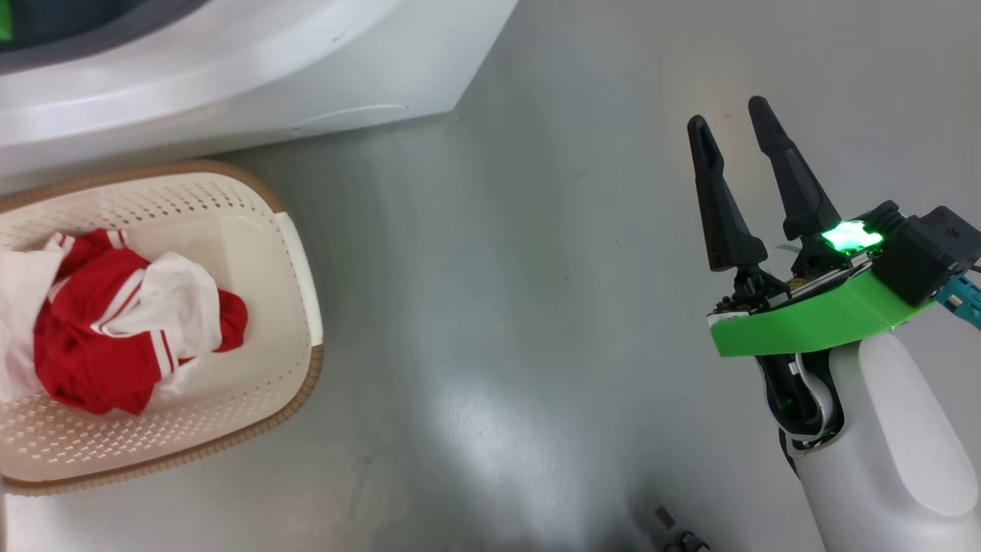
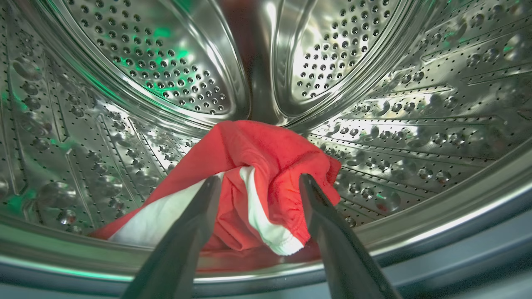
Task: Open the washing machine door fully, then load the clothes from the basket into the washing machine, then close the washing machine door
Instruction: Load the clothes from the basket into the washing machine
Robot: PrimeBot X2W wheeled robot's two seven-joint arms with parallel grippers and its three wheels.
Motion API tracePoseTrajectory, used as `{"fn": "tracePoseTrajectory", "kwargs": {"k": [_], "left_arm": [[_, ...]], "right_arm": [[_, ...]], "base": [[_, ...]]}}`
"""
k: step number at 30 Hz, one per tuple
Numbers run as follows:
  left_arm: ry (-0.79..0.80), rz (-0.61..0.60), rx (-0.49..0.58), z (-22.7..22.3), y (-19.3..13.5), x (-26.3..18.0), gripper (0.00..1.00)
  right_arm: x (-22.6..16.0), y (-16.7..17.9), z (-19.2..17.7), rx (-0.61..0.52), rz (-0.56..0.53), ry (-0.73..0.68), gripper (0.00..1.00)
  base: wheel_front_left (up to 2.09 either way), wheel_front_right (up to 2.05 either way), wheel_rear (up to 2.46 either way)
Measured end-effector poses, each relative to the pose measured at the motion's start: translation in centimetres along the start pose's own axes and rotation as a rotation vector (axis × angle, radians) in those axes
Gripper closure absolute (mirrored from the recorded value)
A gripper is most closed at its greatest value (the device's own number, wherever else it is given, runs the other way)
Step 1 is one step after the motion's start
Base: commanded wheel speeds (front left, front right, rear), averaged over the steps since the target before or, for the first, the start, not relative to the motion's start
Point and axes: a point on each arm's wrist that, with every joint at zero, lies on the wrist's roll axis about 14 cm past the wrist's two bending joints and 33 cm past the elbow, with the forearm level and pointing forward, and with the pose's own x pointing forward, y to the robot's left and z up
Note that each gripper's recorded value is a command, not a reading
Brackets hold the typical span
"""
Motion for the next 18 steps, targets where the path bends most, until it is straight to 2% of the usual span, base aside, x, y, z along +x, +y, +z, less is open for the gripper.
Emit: {"fn": "tracePoseTrajectory", "kwargs": {"k": [18], "left_arm": [[-0.091, -0.012, 0.003, 2.2, 0.0, -4.7, 0.00]], "right_arm": [[0.1, 1.9, 2.3, 0.000, 0.060, -0.045, 0.00]], "base": [[0.00, 0.00, 0.00]]}}
